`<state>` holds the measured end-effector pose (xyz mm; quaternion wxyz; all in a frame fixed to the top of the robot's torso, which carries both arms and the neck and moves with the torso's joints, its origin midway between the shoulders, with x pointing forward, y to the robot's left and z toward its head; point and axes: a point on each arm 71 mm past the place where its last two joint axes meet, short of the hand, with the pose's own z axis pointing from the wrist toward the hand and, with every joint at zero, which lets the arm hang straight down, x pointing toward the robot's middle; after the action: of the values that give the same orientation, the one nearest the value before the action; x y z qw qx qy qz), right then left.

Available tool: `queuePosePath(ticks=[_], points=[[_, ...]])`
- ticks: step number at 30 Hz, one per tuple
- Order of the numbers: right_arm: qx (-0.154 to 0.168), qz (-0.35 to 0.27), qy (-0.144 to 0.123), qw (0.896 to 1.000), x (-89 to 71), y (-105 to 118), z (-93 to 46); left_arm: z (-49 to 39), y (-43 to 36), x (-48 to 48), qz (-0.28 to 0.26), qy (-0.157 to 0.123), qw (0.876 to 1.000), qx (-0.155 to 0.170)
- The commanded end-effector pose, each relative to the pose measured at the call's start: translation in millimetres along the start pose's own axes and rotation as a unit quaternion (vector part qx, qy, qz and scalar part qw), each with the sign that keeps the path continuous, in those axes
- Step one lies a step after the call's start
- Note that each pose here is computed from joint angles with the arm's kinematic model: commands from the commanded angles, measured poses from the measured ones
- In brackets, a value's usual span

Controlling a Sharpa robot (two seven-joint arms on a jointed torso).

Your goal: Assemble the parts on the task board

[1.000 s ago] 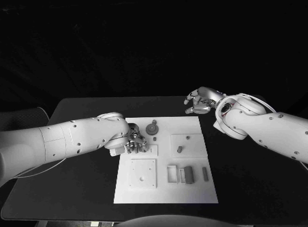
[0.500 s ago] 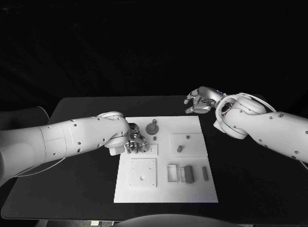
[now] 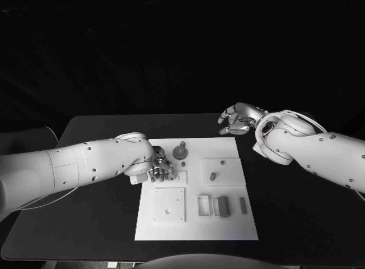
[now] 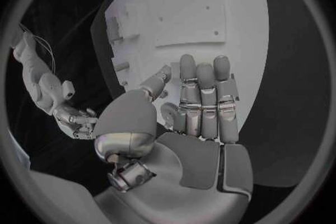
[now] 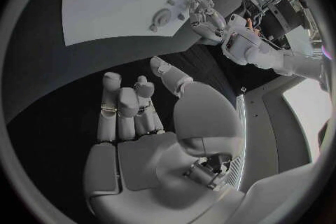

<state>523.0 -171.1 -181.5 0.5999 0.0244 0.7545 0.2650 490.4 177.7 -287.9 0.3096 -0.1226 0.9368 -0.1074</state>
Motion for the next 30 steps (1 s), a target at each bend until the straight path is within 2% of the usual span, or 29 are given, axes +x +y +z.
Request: queuePosePath(ticks=[1, 30], points=[[-0.001, -0.002, 0.005, 1.000, 0.6, 0.4, -0.3, 0.1, -0.8, -0.8, -0.003, -0.007, 1.000, 0.000], [-0.001, -0.002, 0.006, 1.000, 0.4, 0.1, -0.6, 0.3, -0.8, -1.6, -0.001, -0.010, 1.000, 0.002]])
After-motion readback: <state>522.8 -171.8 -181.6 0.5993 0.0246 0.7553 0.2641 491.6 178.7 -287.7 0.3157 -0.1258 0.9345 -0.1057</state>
